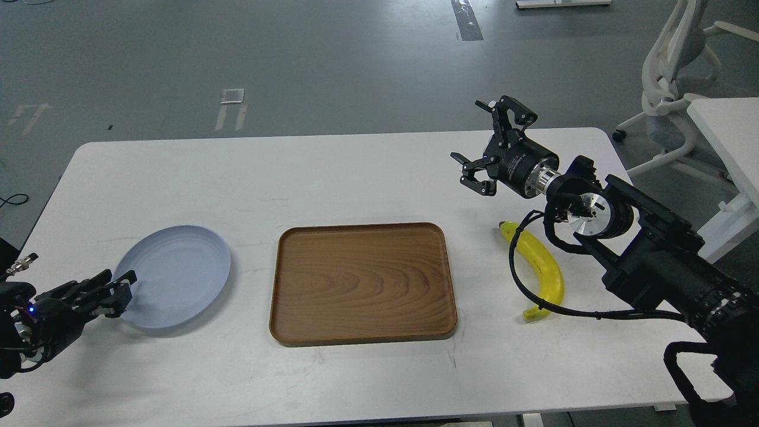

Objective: Place banana on plate with both arms
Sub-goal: 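Lower the left gripper to the rim of the light blue plate and grasp it, then lift the plate with the left gripper and set it on the wooden tray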

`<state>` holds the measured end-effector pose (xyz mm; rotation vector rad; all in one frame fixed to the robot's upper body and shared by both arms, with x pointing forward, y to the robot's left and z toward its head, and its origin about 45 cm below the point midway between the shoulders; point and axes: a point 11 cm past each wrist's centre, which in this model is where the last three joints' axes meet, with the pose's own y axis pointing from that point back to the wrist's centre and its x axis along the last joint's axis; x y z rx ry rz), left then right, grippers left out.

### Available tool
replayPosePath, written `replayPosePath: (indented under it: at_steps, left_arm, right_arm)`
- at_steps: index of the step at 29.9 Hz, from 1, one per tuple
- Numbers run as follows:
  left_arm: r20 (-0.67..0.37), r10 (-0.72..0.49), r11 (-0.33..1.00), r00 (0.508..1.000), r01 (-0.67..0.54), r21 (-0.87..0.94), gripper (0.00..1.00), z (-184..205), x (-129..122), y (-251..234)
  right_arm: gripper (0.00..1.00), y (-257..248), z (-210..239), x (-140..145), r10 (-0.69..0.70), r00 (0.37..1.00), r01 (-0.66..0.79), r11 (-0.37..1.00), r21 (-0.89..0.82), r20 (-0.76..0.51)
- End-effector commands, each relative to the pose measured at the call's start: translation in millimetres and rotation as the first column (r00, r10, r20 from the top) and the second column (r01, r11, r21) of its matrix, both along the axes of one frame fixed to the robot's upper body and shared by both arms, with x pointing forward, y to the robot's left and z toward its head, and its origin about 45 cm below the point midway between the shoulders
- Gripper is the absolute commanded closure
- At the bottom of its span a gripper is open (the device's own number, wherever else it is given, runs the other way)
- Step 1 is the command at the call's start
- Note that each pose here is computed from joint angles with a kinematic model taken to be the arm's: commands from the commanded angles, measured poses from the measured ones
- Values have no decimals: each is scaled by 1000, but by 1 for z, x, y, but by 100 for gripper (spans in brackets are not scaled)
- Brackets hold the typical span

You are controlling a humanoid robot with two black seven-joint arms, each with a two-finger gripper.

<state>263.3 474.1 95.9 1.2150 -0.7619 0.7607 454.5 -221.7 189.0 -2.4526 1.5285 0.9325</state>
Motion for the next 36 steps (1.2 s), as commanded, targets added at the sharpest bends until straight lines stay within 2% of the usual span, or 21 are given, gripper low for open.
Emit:
replayPosePath:
  at_steps: [1, 4, 5, 6, 15, 17, 20, 24, 27, 28, 31, 36]
  left_arm:
    - [0, 10, 1000, 1000, -10, -5, 70, 0, 0, 1]
    - [1, 13, 1000, 1000, -13, -9, 83, -1, 0, 0]
    - [2, 15, 1000, 1000, -15, -14, 98, -1, 1, -1]
    - [4, 17, 1000, 1000, -17, -13, 100, 0, 1, 0]
    - [44, 53, 997, 998, -50, -59, 100, 11, 13, -1]
    - [59, 28, 996, 998, -22, -92, 100, 14, 15, -6]
    - [97, 3, 994, 995, 8, -110, 100, 25, 33, -19]
    - [150, -69, 983, 986, 92, -157, 100, 44, 55, -51]
    - [179, -170, 954, 969, 207, -215, 100, 53, 67, -98]
    - [173, -230, 933, 958, 268, -239, 100, 49, 69, -124]
    - [150, -364, 894, 919, 390, -221, 100, 39, 67, -159]
    - [90, -485, 834, 870, 491, -253, 100, 22, 71, -223]
  right_arm:
    - [0, 0, 0, 0, -1, 1000, 1, 1000, 0, 1]
    - [0, 0, 0, 0, -1, 1000, 1, 1000, -1, -1]
    - [0, 0, 0, 0, -1, 1000, 1, 1000, -1, -1]
    - [0, 0, 0, 0, -1, 1000, 1, 1000, -1, -1]
    - [0, -1, 3, 3, -13, 1000, 13, 1000, -2, 3]
    - [0, -1, 6, 4, -16, 1000, 16, 1000, -3, 7]
    - [0, -9, 11, 7, -30, 999, 30, 999, -13, 16]
    - [1, -19, 21, 12, -47, 998, 48, 999, -24, 38]
    - [1, -27, 33, 18, -72, 996, 73, 997, -5, 60]
    - [1, -30, 39, 20, -80, 994, 81, 997, 0, 70]
    - [1, -42, 52, 27, -109, 990, 111, 994, -11, 94]
    - [1, -57, 74, 34, -148, 980, 150, 989, -5, 130]
